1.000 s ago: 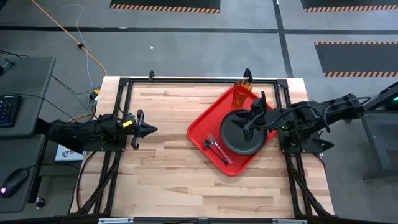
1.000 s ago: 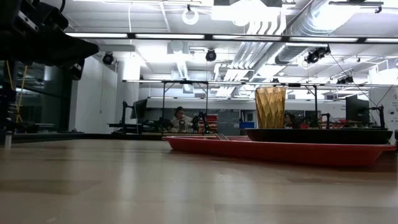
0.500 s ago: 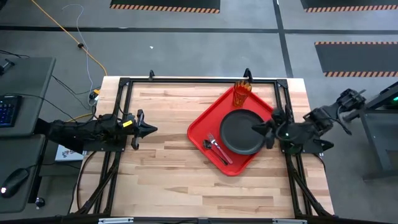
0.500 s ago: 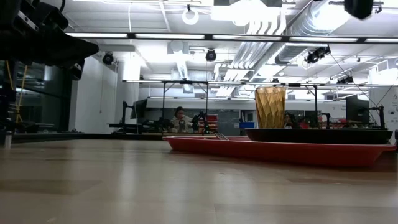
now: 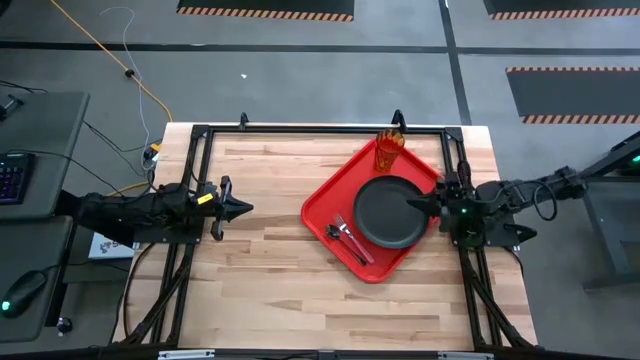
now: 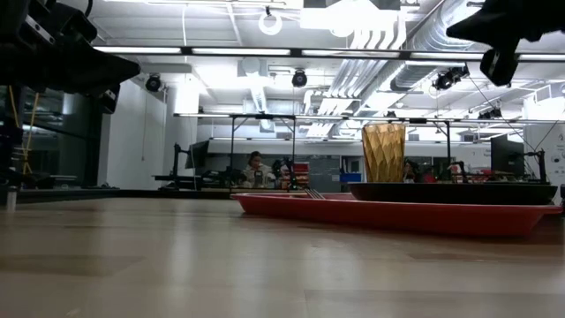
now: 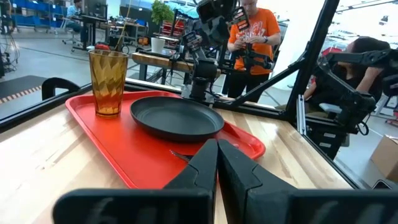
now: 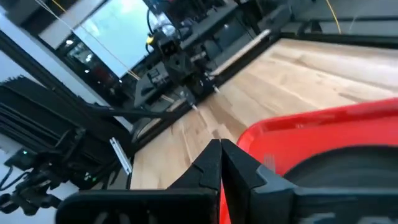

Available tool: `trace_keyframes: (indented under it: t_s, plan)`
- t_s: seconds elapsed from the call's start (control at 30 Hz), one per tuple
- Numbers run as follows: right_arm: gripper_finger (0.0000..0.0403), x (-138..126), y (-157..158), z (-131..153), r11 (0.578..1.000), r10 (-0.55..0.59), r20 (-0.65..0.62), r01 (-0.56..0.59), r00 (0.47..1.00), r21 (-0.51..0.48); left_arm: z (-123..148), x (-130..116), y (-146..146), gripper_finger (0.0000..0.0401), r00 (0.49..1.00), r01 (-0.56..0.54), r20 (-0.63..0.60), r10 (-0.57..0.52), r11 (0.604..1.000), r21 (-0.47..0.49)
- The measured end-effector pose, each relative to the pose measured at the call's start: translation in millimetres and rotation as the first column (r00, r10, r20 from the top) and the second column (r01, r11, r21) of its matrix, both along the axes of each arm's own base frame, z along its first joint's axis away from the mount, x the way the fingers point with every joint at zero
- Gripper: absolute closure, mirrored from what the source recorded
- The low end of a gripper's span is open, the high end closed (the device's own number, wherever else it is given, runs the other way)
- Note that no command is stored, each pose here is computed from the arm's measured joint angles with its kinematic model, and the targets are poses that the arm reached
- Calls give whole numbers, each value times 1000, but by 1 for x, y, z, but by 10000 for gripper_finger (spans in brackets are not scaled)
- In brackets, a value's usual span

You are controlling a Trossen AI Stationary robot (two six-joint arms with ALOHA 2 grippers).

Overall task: Pick and place plate/cup/fork/spoon on tray
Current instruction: Return to Home Position

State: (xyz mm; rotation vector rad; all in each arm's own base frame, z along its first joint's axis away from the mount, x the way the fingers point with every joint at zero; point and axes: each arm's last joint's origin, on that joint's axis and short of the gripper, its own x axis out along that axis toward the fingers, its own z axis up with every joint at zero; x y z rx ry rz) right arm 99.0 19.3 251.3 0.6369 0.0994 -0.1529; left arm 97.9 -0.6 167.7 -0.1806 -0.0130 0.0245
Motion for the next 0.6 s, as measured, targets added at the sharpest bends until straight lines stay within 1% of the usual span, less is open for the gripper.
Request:
trace_keyframes:
  t_s: [0.1,0.2,0.3,0.43,0.53,0.6]
  plan:
    - [403,-3,-4,-8,999,21,66,-18,998,-35,0,0,0,398,1000,0,0,0,1000,0]
    - [403,-3,-5,-16,998,55,147,-49,988,-42,0,0,0,398,1000,0,0,0,1000,0]
    - [403,0,-6,-30,995,90,193,-82,977,-51,0,0,0,398,1000,0,0,0,1000,0]
    - [403,2,-6,-51,993,113,230,-101,967,-63,0,0,0,398,1000,0,0,0,1000,0]
    - [403,3,-7,-67,993,107,215,-94,971,-71,0,0,0,398,1000,0,0,0,1000,0]
    - [403,2,-8,-76,991,104,204,-83,973,-106,0,0,0,398,1000,0,0,0,1000,0]
